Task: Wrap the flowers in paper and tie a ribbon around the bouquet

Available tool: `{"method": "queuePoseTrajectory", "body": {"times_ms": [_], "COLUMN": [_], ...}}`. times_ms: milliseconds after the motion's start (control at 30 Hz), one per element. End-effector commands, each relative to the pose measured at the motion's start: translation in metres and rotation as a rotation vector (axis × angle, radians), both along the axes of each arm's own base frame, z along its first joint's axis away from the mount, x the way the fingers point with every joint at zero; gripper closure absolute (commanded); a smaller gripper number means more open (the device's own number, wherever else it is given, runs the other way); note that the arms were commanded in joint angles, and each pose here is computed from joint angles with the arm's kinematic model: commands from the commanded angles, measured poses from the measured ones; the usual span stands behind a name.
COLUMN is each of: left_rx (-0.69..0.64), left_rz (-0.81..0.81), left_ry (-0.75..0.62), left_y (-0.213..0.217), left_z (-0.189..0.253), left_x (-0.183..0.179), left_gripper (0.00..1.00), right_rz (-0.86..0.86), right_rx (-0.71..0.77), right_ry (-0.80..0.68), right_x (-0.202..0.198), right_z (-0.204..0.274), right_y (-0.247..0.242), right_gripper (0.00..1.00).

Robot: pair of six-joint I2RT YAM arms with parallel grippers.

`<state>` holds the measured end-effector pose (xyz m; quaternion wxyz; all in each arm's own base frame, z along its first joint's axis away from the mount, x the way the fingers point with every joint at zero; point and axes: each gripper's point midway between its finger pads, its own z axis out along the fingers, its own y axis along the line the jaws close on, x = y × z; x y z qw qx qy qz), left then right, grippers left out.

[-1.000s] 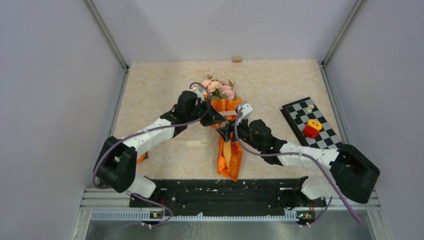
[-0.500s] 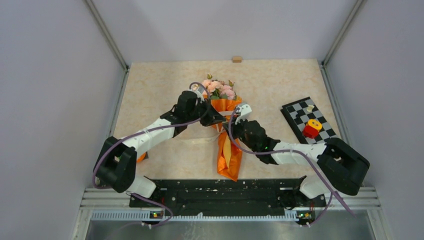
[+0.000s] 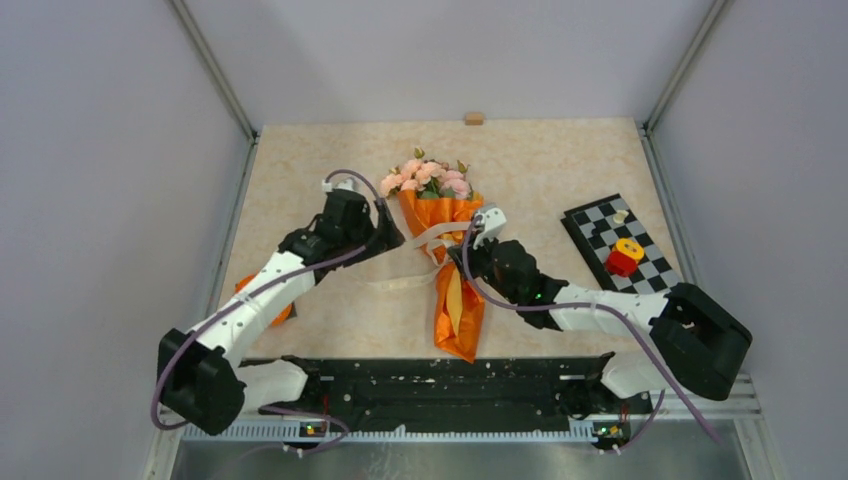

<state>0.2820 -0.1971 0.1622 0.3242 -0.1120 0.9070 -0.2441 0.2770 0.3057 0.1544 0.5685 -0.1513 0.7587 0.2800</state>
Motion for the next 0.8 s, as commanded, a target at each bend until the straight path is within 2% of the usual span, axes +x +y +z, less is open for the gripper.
{"method": "queuePoseTrajectory", "body": {"times_ms": [0, 133, 267, 367, 467, 533, 667, 767], "left_rx": [0.267, 0.375, 0.471, 0.583, 0.586, 0.55, 0.411, 0.389], "left_rz": [0.292, 0.37, 0.24, 0.193, 0.171, 0.151, 0.063, 0.044], "left_ry": [0.057, 0.197, 0.335, 0.373, 0.408, 0.428, 0.439, 0.43], "left_y": [0.104, 0.157, 0.166, 0.184, 0.197, 0.2, 0.182, 0.177], "left_z": [-0.018, -0.054, -0.079, -0.093, -0.104, -0.114, -0.128, -0.129], "left_x": [0.023, 0.044, 0.059, 0.073, 0.086, 0.09, 0.093, 0.093], "left_gripper": [0.01, 0.01, 0.01, 0.01, 0.02, 0.07, 0.18, 0.2], "right_rz": [0.081, 0.098, 0.138, 0.158, 0.155, 0.148, 0.125, 0.102], "right_rx": [0.039, 0.041, 0.047, 0.053, 0.047, 0.045, 0.04, 0.038], "right_ry": [-0.03, -0.026, -0.024, -0.023, -0.026, -0.024, -0.019, -0.021], "right_x": [-0.009, -0.012, -0.016, -0.018, -0.016, -0.015, -0.01, -0.004], "right_z": [0.027, 0.028, 0.03, 0.03, 0.03, 0.029, 0.027, 0.028], "right_y": [0.015, 0.017, 0.022, 0.025, 0.024, 0.022, 0.017, 0.012], "right_gripper": [1.0, 1.0, 1.0, 1.0, 1.0, 1.0, 1.0, 1.0]}}
